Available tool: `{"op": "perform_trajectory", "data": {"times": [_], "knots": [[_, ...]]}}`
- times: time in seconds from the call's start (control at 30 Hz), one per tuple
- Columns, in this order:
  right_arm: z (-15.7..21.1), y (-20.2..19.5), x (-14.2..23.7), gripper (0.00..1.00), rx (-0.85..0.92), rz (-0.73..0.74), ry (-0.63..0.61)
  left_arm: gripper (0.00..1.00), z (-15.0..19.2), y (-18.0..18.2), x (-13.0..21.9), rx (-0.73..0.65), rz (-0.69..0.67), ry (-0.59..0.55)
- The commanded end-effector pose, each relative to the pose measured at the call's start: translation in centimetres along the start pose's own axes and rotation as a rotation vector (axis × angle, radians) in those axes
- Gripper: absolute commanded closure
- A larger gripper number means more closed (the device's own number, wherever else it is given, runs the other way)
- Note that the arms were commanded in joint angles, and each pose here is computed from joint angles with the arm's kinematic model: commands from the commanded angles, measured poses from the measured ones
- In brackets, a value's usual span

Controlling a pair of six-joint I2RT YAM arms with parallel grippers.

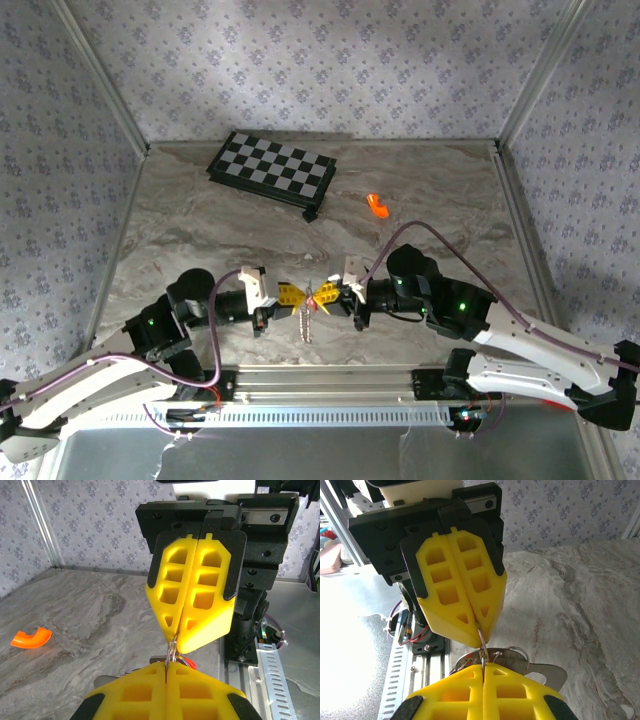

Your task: Put the keys on the keyring

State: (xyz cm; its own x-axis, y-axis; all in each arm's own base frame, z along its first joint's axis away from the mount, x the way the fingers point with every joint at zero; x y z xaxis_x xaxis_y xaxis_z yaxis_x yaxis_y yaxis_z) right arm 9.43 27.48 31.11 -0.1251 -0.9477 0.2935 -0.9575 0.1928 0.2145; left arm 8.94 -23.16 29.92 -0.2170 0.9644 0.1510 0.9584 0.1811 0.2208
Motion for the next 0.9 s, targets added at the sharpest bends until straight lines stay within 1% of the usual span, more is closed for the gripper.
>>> {"op": "perform_trajectory", "data": {"times": [0.0,0.5,0.87], "knots": [[-1.19,1.01,0.25,1.0,0.036,-0.037,-0.023,1.0,-1.61,0.5,0.1,-0.032,-0.02,-0.03],[-0.45,1.11,-0.37,1.0,0.076,-0.014,0.043,1.0,-1.5,1.1,-0.31,-0.032,-0.036,0.05],[-0.83,1.28,-0.23,1.0,0.085,-0.016,0.032,1.0,-1.29,1.17,-0.44,-0.034,-0.038,0.066]]}}
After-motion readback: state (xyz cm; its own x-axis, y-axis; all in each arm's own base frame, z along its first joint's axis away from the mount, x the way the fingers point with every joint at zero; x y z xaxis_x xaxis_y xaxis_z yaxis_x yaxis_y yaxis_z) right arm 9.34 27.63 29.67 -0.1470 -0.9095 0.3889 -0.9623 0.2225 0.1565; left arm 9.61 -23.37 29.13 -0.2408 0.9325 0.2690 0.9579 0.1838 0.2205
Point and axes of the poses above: each hand's point on the last joint's axis, 136 mm out from that joint toward the fingers, its own x axis back along the fingers, its own y axis along the line the jaws close on, z = x × y, the point moved 4 cm from there along x, back along the fingers, and after that the axes turned 12 degrees about -x, right-handed, at the moved point
